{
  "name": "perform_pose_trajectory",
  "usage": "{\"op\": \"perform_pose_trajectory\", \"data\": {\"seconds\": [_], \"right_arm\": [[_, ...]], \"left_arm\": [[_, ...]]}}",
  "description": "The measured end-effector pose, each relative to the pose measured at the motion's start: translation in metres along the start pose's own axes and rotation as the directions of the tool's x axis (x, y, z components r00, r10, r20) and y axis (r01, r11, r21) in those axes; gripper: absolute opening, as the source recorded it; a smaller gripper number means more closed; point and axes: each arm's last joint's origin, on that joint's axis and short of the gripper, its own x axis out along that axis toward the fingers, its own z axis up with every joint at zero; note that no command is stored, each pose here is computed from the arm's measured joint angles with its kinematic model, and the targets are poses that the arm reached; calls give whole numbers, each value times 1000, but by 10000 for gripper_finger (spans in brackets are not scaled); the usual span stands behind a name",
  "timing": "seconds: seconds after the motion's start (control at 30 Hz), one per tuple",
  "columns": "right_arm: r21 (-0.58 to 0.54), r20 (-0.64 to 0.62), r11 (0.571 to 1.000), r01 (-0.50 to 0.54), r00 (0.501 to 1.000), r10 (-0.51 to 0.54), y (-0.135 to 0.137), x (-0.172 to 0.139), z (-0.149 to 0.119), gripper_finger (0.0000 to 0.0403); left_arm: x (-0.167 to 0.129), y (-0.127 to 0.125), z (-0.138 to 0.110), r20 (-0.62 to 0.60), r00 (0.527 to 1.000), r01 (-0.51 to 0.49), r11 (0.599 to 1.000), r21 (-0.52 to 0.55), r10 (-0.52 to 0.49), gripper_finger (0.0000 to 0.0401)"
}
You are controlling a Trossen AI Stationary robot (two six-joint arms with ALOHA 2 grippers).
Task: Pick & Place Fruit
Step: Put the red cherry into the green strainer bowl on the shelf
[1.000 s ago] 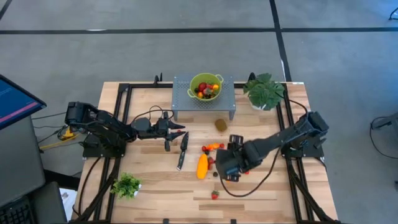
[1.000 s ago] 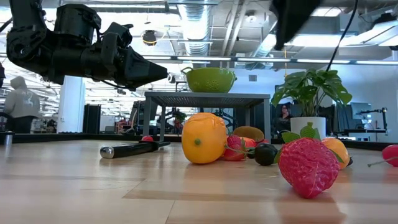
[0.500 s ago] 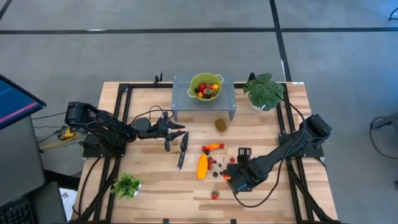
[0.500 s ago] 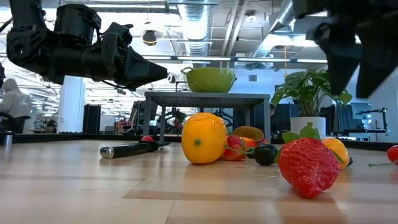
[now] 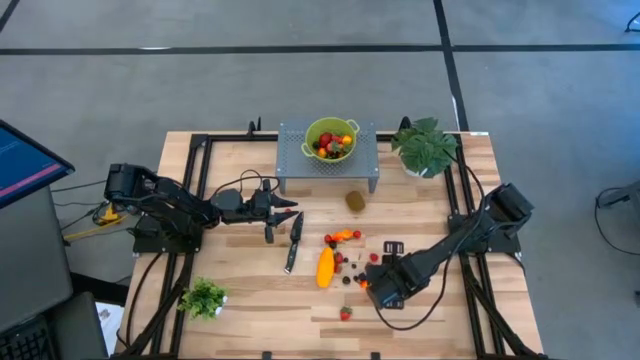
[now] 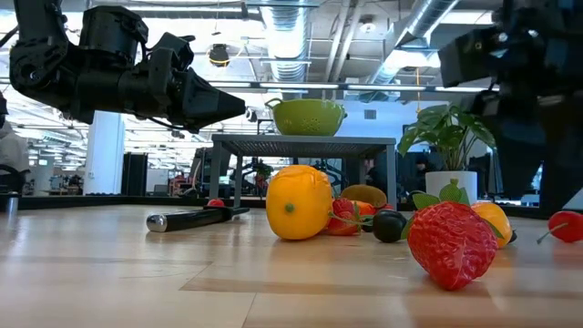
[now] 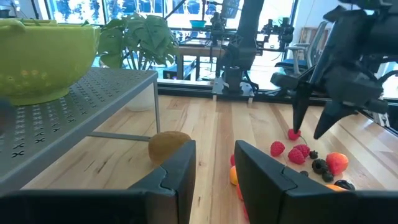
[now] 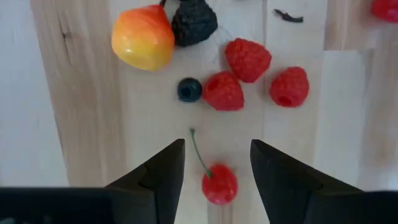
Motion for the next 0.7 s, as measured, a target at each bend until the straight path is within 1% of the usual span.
{"op": "perform_pose_trajectory", "data": {"seconds": [0.17, 0.3, 0.47, 0.6, 0.7], "right_arm": [[23, -8, 998, -60, 998, 60, 1, 12, -6, 162], [53, -34, 996, -65, 997, 66, 0, 18, -12, 154], [55, -32, 996, -72, 997, 73, -1, 24, -17, 135], [55, -34, 996, -73, 997, 75, -2, 26, -18, 109], [44, -38, 995, -94, 995, 95, -1, 26, -17, 76]], "left_arm": [[0, 0, 0, 0, 1000, 1, 1000, 0, -1, 106], [0, 0, 0, 0, 1000, 4, 1000, 0, -4, 106], [0, 0, 0, 0, 1000, 3, 1000, 0, -3, 106], [0, 0, 0, 1, 1000, 3, 1000, 0, -3, 106], [0, 0, 0, 0, 1000, 3, 1000, 0, -3, 106]]}}
